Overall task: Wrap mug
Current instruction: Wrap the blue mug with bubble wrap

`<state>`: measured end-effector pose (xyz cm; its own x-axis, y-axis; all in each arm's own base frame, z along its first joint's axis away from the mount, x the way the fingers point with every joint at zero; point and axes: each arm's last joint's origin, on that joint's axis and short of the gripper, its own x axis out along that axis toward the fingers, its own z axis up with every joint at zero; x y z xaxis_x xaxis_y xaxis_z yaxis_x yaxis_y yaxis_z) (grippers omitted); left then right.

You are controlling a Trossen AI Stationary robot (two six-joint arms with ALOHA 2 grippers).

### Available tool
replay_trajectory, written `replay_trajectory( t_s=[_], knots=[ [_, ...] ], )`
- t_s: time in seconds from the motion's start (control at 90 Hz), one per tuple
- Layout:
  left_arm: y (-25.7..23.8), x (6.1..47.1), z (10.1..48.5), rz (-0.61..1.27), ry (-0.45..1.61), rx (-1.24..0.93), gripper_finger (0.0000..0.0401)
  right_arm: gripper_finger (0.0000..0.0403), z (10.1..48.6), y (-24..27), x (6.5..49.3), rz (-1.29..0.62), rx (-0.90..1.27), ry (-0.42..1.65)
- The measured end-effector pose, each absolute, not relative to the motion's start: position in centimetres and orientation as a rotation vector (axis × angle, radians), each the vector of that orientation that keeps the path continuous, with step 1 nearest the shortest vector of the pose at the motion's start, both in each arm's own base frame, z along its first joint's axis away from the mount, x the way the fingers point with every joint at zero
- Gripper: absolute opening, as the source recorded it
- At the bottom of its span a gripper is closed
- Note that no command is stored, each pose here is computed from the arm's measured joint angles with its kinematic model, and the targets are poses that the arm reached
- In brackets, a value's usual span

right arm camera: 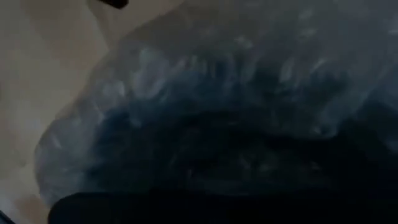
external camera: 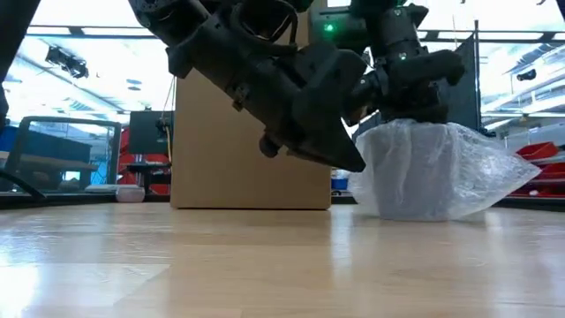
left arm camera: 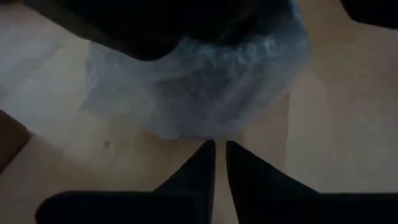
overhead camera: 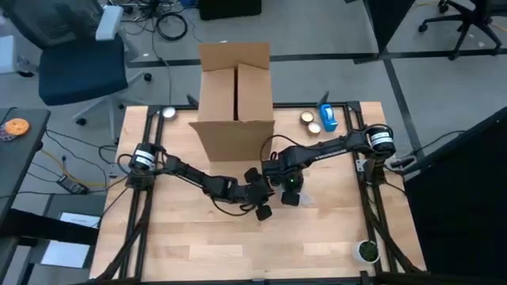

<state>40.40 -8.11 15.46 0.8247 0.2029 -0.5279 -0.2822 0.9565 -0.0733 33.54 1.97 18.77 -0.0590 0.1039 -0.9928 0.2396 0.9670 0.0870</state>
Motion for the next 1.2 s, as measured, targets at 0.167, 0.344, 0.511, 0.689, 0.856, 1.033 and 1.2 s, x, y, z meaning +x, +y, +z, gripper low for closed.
replay_trajectory(
  t_s=[0.167,0.344,0.511,0.689,0.856,1.033,1.2],
  knots=[
    [-8.1,40.4,15.5,0.26,0.54,-0.152,0.0025,0.0,23.0,1.8,32.5,-0.145,0.249,1.55],
    [-8.1,40.4,15.5,0.261,0.538,-0.152,0.0025,0.0,26.6,1.6,31.1,-0.213,0.251,1.412],
    [-8.1,40.4,15.5,0.26,0.537,-0.154,0.0025,0.0,27.2,1.3,31.0,-0.257,0.238,1.361],
    [-8.1,40.4,15.5,0.261,0.537,-0.158,0.0025,0.0,25.2,1.5,33.0,-0.23,0.221,1.346],
    [-8.1,40.4,15.5,0.261,0.539,-0.157,0.0025,0.0,21.9,1.7,34.5,-0.225,0.183,1.438],
    [-8.2,40.4,15.4,0.255,0.548,-0.155,0.0025,0.0,18.6,2.0,35.3,-0.248,0.121,1.545],
    [-8.2,40.4,15.4,0.25,0.55,-0.149,0.0025,0.0,18.6,2.5,35.2,-0.235,0.105,1.549]
  ],
)
